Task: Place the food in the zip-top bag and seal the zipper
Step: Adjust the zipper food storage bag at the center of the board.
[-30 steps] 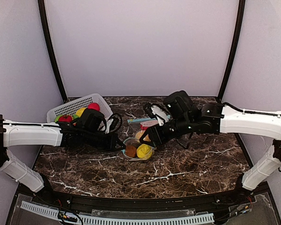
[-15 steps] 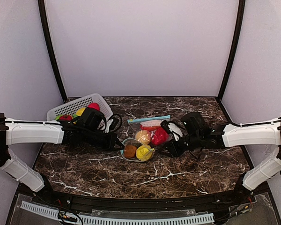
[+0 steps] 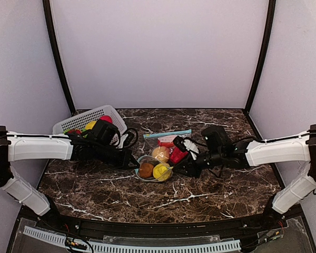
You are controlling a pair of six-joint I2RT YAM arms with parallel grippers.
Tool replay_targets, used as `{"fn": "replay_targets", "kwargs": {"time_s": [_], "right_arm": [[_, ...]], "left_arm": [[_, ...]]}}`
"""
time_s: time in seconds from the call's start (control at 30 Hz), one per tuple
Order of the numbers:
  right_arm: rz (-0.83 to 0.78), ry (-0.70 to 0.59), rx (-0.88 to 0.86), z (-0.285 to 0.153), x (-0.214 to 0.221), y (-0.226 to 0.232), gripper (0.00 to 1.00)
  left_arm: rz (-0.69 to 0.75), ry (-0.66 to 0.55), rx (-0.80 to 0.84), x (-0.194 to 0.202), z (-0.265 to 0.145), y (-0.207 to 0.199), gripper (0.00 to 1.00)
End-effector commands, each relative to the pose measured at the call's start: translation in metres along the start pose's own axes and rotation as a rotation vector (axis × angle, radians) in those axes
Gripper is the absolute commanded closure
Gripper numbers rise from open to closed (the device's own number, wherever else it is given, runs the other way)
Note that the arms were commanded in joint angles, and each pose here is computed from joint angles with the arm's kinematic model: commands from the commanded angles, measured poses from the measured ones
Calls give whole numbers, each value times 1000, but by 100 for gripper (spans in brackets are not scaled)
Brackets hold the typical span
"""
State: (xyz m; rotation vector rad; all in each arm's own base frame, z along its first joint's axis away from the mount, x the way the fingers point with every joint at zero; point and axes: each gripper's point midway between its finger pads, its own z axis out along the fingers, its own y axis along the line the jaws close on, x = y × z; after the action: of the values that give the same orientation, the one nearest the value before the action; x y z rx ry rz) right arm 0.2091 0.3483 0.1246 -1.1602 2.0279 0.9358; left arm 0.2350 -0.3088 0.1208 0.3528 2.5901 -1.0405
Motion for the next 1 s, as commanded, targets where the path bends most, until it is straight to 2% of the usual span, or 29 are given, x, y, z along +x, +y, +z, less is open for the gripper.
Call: {"fn": "replay_targets", "kwargs": {"time_s": [0.0, 0.27, 0.43, 0.5, 0.97], "right_arm": [[-35, 8, -35, 6, 8, 3, 73], [-36, 28, -13, 16, 11, -5, 74], [-35, 28, -13, 19, 10, -7, 86], [-40, 19, -14, 18, 8, -6, 87], [-90, 4, 44, 31, -1, -22, 78]], "left_arm": [[2, 23, -13, 1, -1, 3, 99], [6, 29, -13, 0, -1, 2, 99], [7, 39, -19, 1, 0, 3, 99], [12, 43, -22, 0, 0, 3, 99], [20, 54, -26, -2, -1, 3, 99]]}}
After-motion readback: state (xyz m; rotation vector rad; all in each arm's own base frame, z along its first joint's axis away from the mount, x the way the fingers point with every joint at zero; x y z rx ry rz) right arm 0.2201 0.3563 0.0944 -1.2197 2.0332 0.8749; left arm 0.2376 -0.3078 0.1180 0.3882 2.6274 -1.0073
